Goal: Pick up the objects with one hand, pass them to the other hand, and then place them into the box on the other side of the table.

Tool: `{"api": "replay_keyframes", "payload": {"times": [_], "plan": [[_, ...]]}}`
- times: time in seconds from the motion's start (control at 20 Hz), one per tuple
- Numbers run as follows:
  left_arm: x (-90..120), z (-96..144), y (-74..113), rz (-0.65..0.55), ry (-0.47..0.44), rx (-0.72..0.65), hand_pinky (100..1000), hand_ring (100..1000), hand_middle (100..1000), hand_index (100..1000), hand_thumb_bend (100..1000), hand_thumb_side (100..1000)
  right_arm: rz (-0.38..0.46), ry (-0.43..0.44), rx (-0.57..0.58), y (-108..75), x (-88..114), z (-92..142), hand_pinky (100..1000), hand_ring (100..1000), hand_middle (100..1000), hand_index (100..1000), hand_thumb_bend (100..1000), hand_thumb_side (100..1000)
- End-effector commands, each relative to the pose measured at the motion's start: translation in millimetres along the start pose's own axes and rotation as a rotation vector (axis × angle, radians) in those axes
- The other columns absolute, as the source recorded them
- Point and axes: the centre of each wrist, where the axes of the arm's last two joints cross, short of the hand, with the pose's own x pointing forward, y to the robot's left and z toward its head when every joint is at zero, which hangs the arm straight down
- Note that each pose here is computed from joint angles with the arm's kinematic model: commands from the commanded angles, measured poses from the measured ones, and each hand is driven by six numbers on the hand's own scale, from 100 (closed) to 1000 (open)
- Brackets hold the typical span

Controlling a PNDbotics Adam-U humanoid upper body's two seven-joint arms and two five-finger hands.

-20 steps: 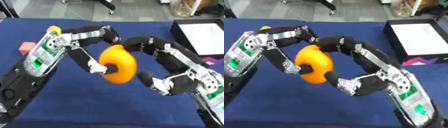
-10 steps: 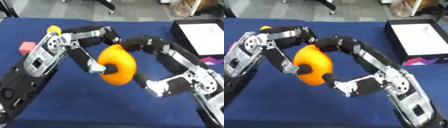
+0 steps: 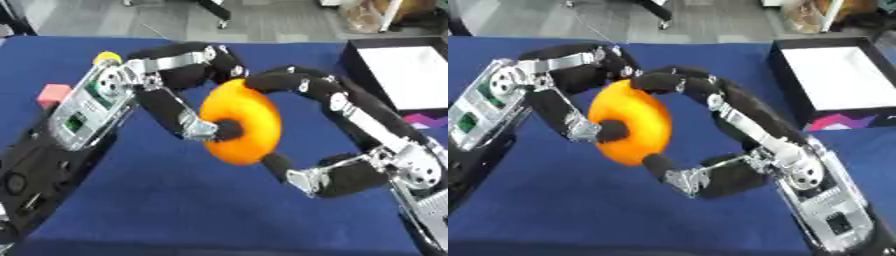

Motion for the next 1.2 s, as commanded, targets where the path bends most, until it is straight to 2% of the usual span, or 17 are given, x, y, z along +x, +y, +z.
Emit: {"api": "replay_keyframes", "payload": {"times": [0.05, 0.35, 0.55, 0.9, 0.95, 1.0, 1.05, 1.1, 1.2], "plan": [[14, -1, 8.7, -0.04, -0.02, 0.002, 599, 413, 376, 564, 327, 261, 0.053, -0.022, 0.026, -2.2, 3, -2, 849, 847, 838, 922, 241, 203], [20, 0, 12.0, -0.047, -0.037, 0.016, 599, 413, 376, 565, 326, 260, 0.06, -0.002, 0.042, 3.6, -4, 2, 850, 847, 842, 924, 201, 103], [22, 0, 10.2, -0.028, -0.046, -0.004, 609, 421, 384, 573, 288, 267, 0.062, 0.011, 0.047, 6.2, -7, 4, 841, 833, 827, 917, 100, 100], [24, -1, 9.7, -0.016, -0.058, -0.026, 612, 423, 386, 575, 276, 269, 0.067, 0.023, 0.046, 8.7, -10, 4, 829, 815, 811, 906, 100, 100], [25, -1, 9.4, -0.014, -0.064, -0.026, 613, 423, 387, 576, 250, 271, 0.066, 0.031, 0.035, 8.1, -11, 5, 696, 670, 637, 765, 100, 100], [26, -2, 9.1, -0.009, -0.072, -0.027, 613, 423, 387, 576, 248, 271, 0.071, 0.045, 0.009, 4.2, -12, 6, 690, 663, 629, 758, 100, 100], [27, -3, 8.8, -0.004, -0.077, -0.029, 613, 423, 387, 576, 231, 275, 0.08, 0.059, -0.02, -0.7, -12, 7, 633, 608, 564, 690, 100, 100], [27, -4, 8.3, 0.003, -0.081, -0.032, 613, 424, 387, 576, 230, 275, 0.084, 0.072, -0.05, -5.0, -11, 7, 595, 576, 536, 651, 100, 100], [27, -6, 7.6, 0.018, -0.087, -0.04, 613, 424, 388, 577, 217, 277, 0.09, 0.096, -0.106, -11.7, -9, 7, 559, 546, 494, 611, 100, 100]]}}
